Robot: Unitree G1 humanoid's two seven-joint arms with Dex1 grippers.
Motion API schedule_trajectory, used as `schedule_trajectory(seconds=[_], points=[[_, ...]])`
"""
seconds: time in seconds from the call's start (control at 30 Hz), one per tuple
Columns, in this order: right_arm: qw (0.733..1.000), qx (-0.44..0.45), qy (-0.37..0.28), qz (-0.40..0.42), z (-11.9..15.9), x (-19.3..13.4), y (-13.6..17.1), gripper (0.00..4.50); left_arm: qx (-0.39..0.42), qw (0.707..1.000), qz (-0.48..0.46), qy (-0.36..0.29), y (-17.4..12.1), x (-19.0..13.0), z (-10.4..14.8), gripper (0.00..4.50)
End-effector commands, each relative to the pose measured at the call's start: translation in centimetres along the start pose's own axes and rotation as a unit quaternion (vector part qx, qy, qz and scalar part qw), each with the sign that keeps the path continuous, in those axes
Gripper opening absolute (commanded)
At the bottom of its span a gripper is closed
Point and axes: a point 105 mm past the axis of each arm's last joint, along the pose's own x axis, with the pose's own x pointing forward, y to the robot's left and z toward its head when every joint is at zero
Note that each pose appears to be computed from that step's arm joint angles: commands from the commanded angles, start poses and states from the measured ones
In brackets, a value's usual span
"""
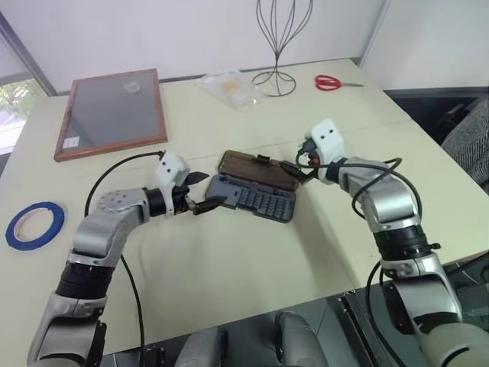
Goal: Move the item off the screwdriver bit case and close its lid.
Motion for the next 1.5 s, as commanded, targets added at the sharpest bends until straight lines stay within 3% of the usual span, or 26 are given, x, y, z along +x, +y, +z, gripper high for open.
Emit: schedule_trajectory(seconds=[0.03,0.17,0.33,0.57,0.8,0.9,1.1,1.5], points=[[0.998,0.024,0.022,-0.054,1.6,0.5,-1.2,4.48,0.021,1.000,0.006,-0.017,0.3,-0.1,1.1,4.50],[0.987,0.022,0.087,-0.136,1.8,1.0,-2.3,4.48,0.021,1.000,0.008,-0.019,0.3,0.0,1.1,4.50],[0.969,0.119,0.167,-0.136,0.6,0.8,-1.7,4.48,0.021,1.000,0.010,-0.020,0.3,0.0,1.1,4.50],[0.967,0.115,0.197,-0.112,0.2,0.9,-0.2,4.48,0.022,0.999,0.017,-0.021,0.4,-0.1,1.1,4.50],[0.958,0.120,0.232,-0.119,-1.9,1.1,0.1,4.48,0.022,0.999,0.024,-0.023,0.4,-0.2,1.2,4.50],[0.955,0.122,0.241,-0.120,-2.5,1.2,0.3,3.15,0.023,0.999,0.024,-0.022,0.3,-0.3,1.2,4.50],[0.953,0.125,0.253,-0.110,-3.4,1.3,1.0,0.03,0.029,0.999,0.031,-0.021,0.7,-0.5,1.4,4.50],[0.956,0.105,0.264,-0.078,-3.7,1.0,2.9,0.03,0.041,0.997,0.059,-0.031,1.9,-1.4,2.5,4.50]])
